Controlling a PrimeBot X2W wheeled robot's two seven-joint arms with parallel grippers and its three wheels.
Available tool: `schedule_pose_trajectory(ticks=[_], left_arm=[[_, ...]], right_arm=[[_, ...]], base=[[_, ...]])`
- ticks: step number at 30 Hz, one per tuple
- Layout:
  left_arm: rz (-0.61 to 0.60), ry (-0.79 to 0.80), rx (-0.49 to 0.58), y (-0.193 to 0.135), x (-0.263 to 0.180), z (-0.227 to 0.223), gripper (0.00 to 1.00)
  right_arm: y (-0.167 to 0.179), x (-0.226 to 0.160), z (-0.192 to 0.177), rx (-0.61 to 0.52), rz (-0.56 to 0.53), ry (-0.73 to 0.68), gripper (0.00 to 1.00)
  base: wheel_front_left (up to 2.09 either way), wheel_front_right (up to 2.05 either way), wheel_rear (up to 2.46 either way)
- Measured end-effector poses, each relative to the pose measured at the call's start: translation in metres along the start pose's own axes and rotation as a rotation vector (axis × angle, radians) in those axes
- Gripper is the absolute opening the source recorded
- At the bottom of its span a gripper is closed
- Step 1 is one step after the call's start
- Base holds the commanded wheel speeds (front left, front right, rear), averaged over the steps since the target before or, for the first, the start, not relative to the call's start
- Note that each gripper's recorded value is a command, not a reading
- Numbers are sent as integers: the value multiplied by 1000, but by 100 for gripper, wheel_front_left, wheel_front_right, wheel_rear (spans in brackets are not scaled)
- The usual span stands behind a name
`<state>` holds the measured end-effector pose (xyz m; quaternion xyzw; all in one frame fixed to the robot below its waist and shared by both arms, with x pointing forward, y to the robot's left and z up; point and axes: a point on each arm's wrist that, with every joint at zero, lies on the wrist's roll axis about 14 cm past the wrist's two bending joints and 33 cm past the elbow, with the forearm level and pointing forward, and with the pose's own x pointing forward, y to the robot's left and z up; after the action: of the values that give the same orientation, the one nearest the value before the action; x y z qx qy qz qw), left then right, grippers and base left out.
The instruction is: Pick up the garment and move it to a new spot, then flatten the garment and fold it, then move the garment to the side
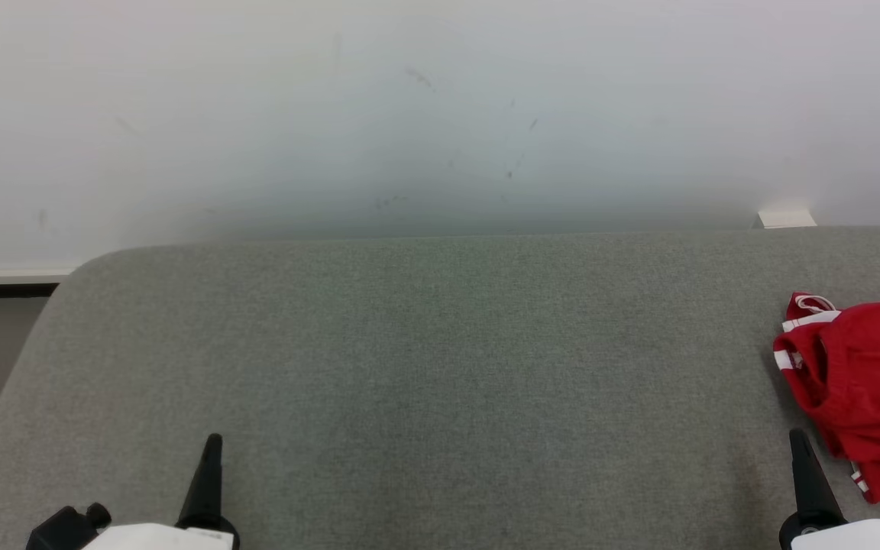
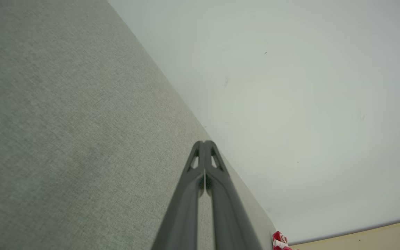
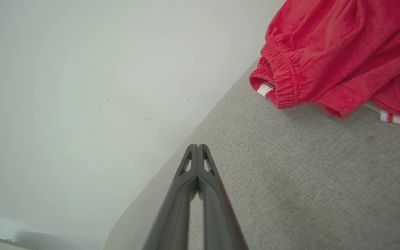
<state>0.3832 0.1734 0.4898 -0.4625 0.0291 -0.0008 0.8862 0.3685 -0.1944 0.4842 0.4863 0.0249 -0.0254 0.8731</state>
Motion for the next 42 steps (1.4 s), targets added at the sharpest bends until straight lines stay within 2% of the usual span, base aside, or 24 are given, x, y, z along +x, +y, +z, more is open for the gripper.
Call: schedule_pose_trajectory(ticks=[19, 42], left_arm=[[6, -10, -203, 2, 1, 8, 0], [-6, -22, -401, 2, 3, 18, 0]], right_arm=[[2, 5, 5, 181, 3, 0, 0], [8, 11, 10, 360, 28, 1, 0]], base=[[0, 0, 0], [0, 0, 0]])
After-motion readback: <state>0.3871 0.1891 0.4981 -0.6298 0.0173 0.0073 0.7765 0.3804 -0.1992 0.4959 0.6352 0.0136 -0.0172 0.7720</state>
